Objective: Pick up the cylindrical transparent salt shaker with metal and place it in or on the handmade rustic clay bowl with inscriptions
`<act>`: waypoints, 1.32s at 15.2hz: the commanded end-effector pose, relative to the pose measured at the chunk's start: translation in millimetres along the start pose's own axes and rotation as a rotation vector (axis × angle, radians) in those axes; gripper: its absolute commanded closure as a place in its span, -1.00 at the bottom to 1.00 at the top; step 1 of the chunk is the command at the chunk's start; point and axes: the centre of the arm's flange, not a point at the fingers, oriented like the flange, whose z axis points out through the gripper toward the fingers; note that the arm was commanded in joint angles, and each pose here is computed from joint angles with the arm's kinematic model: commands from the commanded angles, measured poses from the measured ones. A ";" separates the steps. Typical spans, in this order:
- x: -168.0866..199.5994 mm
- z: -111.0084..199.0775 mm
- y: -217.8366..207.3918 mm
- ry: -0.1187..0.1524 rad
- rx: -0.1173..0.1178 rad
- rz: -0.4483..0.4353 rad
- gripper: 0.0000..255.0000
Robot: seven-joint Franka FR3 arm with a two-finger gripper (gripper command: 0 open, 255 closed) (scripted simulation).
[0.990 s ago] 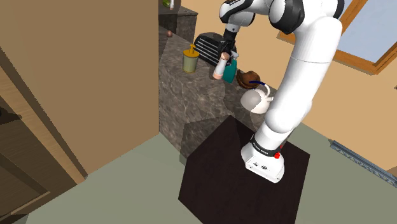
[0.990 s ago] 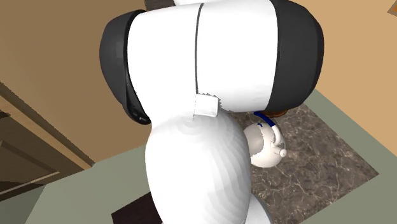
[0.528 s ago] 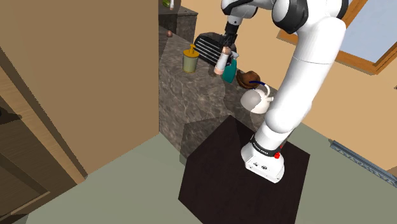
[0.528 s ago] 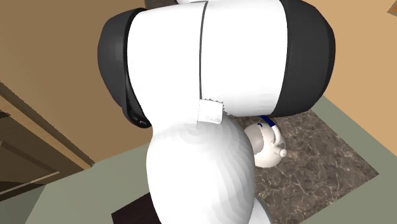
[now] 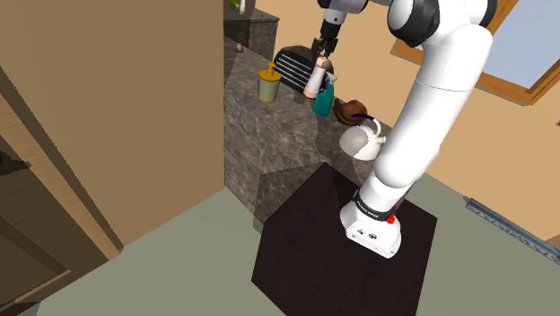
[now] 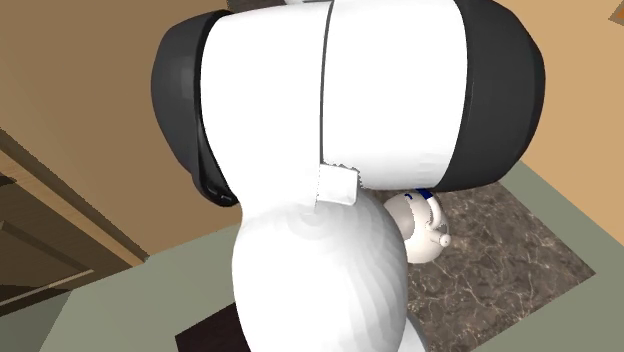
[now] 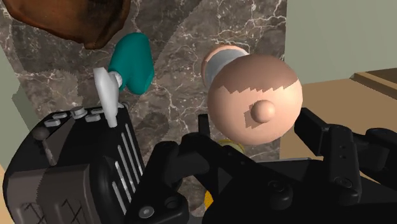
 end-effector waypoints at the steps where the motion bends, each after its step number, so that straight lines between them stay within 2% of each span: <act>1: -3.9 -6.9 11.8 0.000 0.000 0.000 1.00; 20: -89.6 -77.8 236.6 0.000 0.000 0.000 1.00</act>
